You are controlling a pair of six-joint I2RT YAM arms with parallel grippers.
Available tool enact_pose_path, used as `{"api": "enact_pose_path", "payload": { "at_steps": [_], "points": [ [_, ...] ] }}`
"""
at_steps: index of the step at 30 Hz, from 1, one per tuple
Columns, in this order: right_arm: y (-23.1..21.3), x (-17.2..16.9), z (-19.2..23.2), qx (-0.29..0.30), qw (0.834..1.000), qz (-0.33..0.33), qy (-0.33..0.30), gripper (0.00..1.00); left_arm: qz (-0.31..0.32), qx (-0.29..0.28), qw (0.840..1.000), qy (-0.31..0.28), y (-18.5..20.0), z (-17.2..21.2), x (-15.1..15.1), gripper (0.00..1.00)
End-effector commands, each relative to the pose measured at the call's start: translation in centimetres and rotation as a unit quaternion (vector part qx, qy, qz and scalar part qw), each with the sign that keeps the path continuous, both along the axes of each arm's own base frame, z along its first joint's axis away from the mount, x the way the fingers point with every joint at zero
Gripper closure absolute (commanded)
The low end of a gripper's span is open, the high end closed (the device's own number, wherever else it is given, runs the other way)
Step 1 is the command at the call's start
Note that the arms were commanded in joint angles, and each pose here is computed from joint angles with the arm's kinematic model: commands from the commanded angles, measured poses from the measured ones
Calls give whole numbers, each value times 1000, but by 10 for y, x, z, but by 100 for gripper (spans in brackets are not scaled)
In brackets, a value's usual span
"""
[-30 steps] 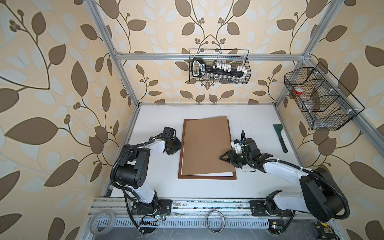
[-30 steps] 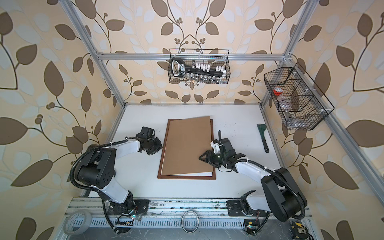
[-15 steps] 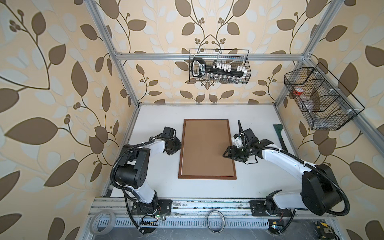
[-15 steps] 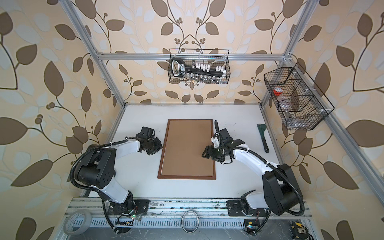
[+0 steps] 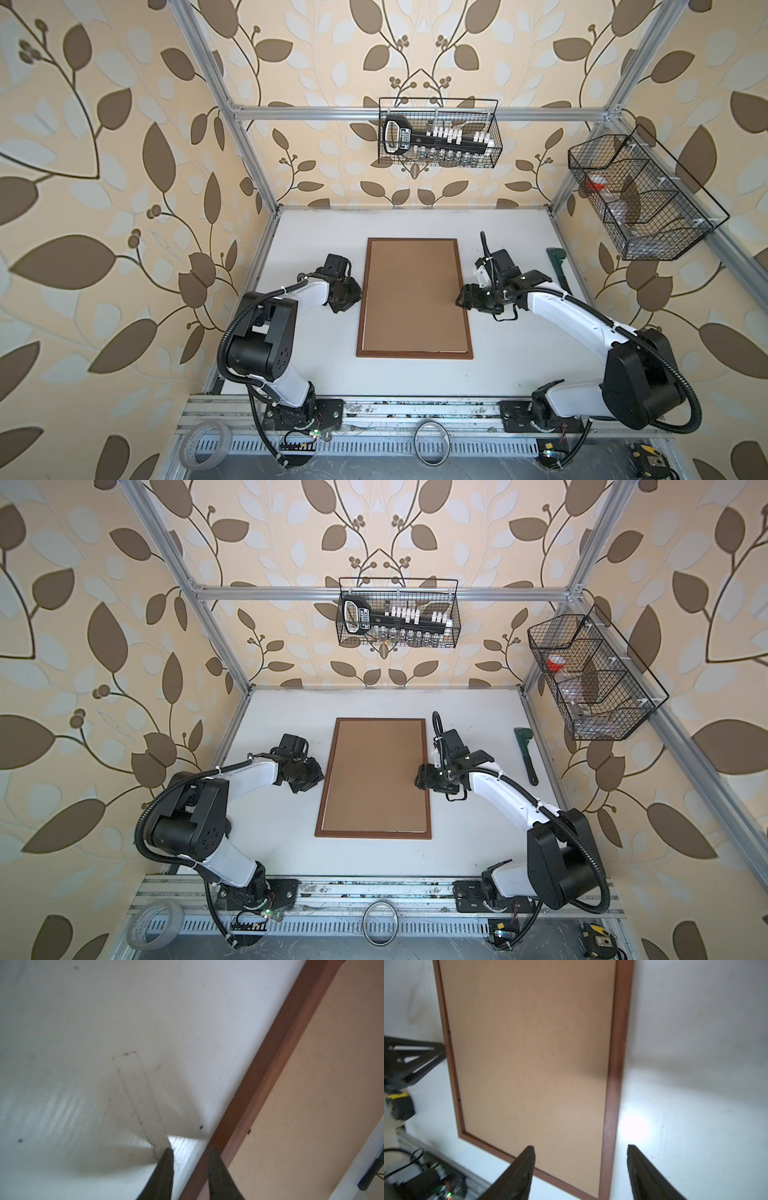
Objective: Put the photo into the frame
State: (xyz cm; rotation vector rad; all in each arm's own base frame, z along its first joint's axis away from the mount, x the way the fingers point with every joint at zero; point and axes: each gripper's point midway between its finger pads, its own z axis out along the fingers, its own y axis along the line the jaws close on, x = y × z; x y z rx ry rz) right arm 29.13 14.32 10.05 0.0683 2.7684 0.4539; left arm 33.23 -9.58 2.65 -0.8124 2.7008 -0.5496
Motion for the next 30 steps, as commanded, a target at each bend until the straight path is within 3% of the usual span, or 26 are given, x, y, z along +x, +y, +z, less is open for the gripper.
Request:
{"api": "enact_pose_path", "payload": {
  "at_steps": [1,8,14,30],
  "points": [
    [-12,-2,-10,-75,997,10,3,31,-2,3,1000,6,7,15,-1,63],
    [14,-9,-28,-97,995,8,6,36,6,-42,999,-22,-2,18,0,34],
    [25,-4,-45,-83,996,17,22,40,1,-79,996,-32,-13,18,3,20],
    [40,-4,-69,-59,996,18,57,37,1,-123,992,-10,-31,0,0,19]
  ]
}}
